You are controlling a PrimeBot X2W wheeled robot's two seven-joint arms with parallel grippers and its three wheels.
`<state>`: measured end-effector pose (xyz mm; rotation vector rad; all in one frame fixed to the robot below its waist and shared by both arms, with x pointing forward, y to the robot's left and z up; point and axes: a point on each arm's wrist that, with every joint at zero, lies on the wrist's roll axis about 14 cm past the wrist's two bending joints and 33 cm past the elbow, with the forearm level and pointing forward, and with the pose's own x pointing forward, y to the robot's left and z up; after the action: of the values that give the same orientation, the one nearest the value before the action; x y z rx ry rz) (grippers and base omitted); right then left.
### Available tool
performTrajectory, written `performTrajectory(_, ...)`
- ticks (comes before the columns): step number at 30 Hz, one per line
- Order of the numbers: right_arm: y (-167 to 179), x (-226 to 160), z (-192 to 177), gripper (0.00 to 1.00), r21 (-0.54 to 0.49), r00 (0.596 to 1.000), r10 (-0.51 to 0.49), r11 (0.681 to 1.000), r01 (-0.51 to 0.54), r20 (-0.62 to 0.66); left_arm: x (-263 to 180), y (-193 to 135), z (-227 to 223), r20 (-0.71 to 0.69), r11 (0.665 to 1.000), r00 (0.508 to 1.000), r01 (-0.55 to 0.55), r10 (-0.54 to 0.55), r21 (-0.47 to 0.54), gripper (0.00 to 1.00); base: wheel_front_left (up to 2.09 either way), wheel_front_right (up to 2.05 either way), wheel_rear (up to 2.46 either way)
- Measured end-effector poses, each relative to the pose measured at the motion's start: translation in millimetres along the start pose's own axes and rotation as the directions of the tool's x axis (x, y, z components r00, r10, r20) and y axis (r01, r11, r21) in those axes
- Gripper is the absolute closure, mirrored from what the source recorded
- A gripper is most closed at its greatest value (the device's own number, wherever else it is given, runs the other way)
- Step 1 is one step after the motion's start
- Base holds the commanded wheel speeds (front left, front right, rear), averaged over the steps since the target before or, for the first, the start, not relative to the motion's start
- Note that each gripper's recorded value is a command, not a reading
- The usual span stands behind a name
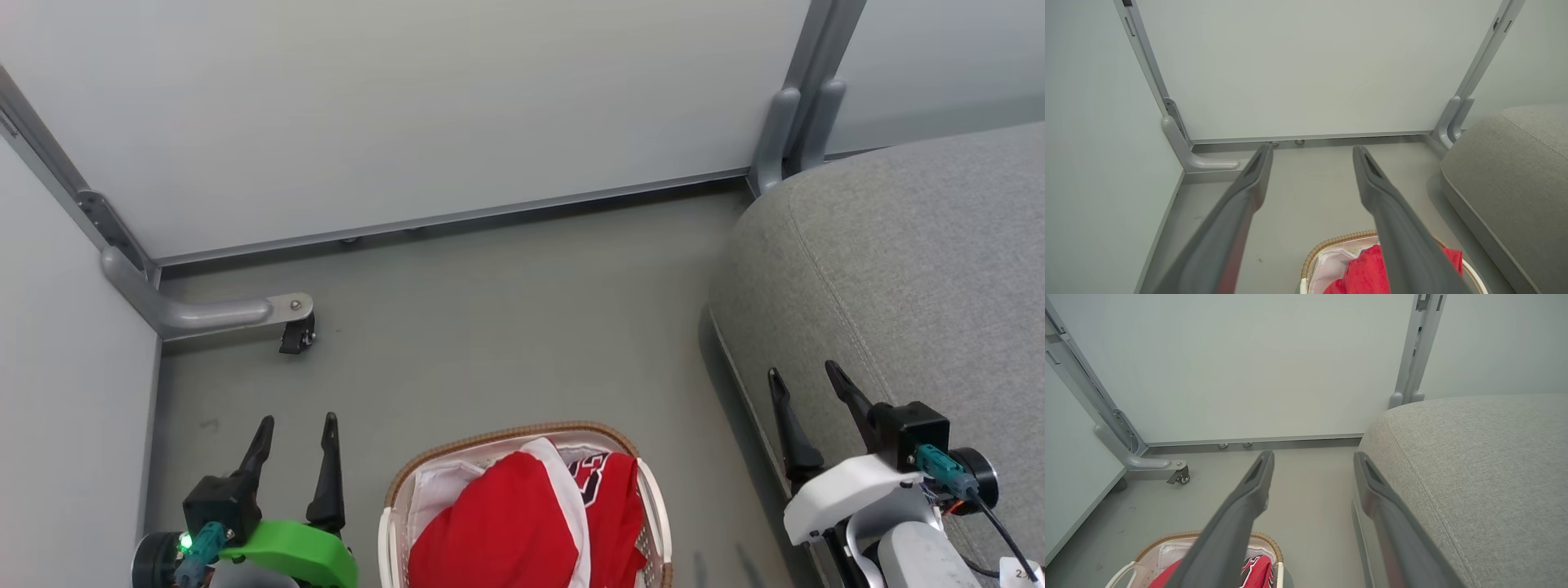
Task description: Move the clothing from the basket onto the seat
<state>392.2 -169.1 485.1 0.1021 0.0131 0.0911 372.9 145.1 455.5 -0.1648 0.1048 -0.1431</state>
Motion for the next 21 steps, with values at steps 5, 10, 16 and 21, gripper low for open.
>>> performTrajectory(5,2.0,14.1,0.3,0.00,-0.046,1.000,0.017,0.999,-0.016,0.005,11.6,-13.7,-19.0,-0.055,0.999,0.997,0.050,-0.050,0.005,0.00,0.00,0.00,0.00)
performTrajectory(10,2.9,31.3,-3.9,0.00,-0.081,1.000,0.032,0.996,-0.031,0.001,35.3,-33.9,-32.8,-0.093,0.992,0.988,0.126,-0.125,0.009,0.00,0.00,0.00,0.00)
performTrajectory(16,3.9,53.3,-9.0,0.00,-0.104,0.999,0.050,0.993,-0.050,0.004,62.0,-52.1,-60.4,-0.165,0.974,0.962,0.225,-0.218,0.026,0.00,0.00,0.00,0.00)
performTrajectory(21,3.8,69.4,-16.8,0.00,-0.104,0.998,0.064,0.993,-0.063,0.001,82.0,-68.0,-92.5,-0.243,0.950,0.924,0.311,-0.297,0.024,0.00,0.00,0.00,0.00)
